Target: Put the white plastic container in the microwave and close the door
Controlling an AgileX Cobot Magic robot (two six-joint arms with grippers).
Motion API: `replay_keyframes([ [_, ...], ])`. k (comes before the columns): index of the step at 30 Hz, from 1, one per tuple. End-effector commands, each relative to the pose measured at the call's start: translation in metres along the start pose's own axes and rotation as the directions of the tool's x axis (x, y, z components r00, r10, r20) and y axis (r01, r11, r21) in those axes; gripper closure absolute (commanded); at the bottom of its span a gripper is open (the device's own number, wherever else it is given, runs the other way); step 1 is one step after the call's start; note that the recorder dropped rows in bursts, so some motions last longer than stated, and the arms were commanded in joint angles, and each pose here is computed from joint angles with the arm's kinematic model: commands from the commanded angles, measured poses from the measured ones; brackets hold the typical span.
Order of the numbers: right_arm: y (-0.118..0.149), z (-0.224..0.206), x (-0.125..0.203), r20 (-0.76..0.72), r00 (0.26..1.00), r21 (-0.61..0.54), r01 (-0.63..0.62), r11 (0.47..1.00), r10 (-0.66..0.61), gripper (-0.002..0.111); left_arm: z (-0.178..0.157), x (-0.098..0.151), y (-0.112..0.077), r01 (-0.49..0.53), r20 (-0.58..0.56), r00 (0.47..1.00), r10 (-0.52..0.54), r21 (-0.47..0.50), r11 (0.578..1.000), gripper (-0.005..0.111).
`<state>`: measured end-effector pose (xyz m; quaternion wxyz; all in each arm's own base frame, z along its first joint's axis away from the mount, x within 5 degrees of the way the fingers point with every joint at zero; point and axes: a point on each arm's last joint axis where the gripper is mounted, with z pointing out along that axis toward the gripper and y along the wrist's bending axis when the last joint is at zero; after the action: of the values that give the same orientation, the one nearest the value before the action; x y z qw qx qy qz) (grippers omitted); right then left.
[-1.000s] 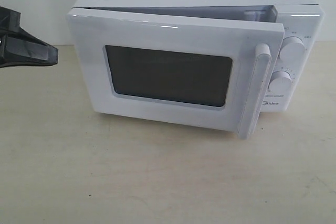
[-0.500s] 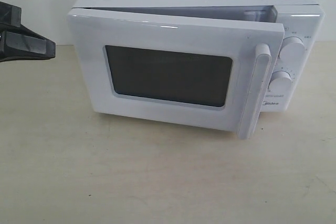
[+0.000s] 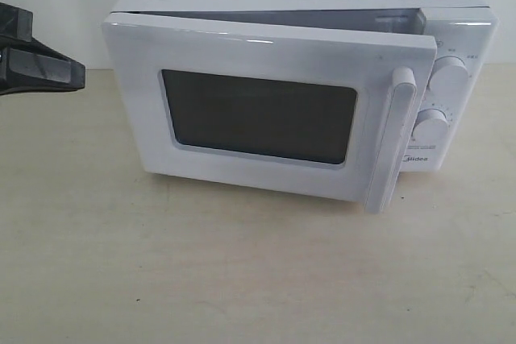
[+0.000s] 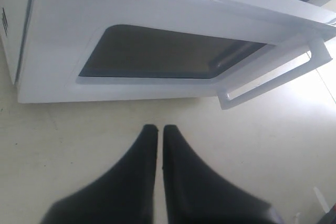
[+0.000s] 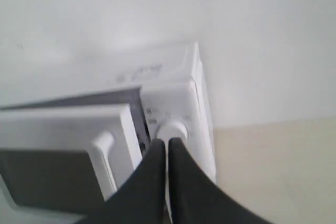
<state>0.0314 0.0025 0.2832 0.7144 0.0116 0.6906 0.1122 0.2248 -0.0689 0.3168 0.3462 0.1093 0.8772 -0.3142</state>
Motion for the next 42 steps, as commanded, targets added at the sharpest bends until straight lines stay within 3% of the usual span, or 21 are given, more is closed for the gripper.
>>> replay_keyframes([
  [1, 0.011, -0.020, -0.046, 0.144, 0.984, -0.075, -0.098, 0.992, 0.108, 0.108, 0.001, -0.001, 0.000, -0.001, 0.009, 1.000, 0.001, -0.001, 1.000, 0.102],
  [4, 0.017, -0.033, -0.071, 0.234, 0.950, -0.154, -0.173, 0.973, 0.206, 0.108, 0.001, -0.001, 0.000, -0.001, 0.009, 1.000, 0.001, -0.001, 1.000, 0.102],
  [9, 0.023, -0.059, -0.116, 0.462, 0.858, -0.224, -0.130, 0.966, 0.223, 0.108, 0.001, -0.001, 0.000, -0.001, 0.009, 1.000, 0.001, -0.001, 1.000, 0.102],
  [15, 0.031, -0.028, -0.150, 0.363, 0.927, -0.149, -0.041, 0.988, 0.094, 0.108, 0.001, -0.001, 0.000, -0.001, 0.009, 1.000, 0.001, -0.001, 1.000, 0.102],
  [19, 0.036, 0.010, -0.156, 0.192, 0.980, -0.131, -0.025, 0.991, 0.050, 0.108, 0.001, -0.001, 0.000, -0.001, 0.009, 1.000, 0.001, -0.001, 1.000, 0.102],
  [21, 0.041, 0.029, -0.153, 0.083, 0.995, -0.169, -0.049, 0.984, 0.064, 0.108, 0.001, -0.001, 0.000, -0.001, 0.009, 1.000, 0.001, -0.001, 1.000, 0.102],
  [25, 0.060, 0.066, -0.126, -0.253, 0.952, -0.318, -0.249, 0.915, 0.171, 0.108, 0.001, -0.001, 0.000, -0.001, 0.009, 1.000, 0.001, -0.001, 1.000, 0.102],
  [27, 0.067, 0.080, -0.109, -0.410, 0.902, -0.356, -0.296, 0.886, 0.136, 0.108, 0.001, -0.001, 0.000, -0.001, 0.009, 1.000, 0.001, -0.001, 1.000, 0.102],
  [30, 0.067, 0.101, -0.090, -0.547, 0.834, -0.337, -0.298, 0.893, 0.072, 0.108, 0.001, -0.001, 0.000, -0.001, 0.009, 1.000, 0.001, -0.001, 1.000, 0.102],
  [35, 0.065, 0.135, -0.066, -0.645, 0.764, -0.328, -0.282, 0.902, 0.004, 0.108, 0.001, -0.001, 0.000, -0.001, 0.009, 1.000, 0.001, -0.001, 1.000, 0.102],
  [42, 0.052, 0.174, -0.033, -0.648, 0.761, -0.266, -0.190, 0.945, -0.029, 0.108, 0.001, -0.001, 0.000, -0.001, 0.009, 1.000, 0.001, -0.001, 1.000, 0.102],
])
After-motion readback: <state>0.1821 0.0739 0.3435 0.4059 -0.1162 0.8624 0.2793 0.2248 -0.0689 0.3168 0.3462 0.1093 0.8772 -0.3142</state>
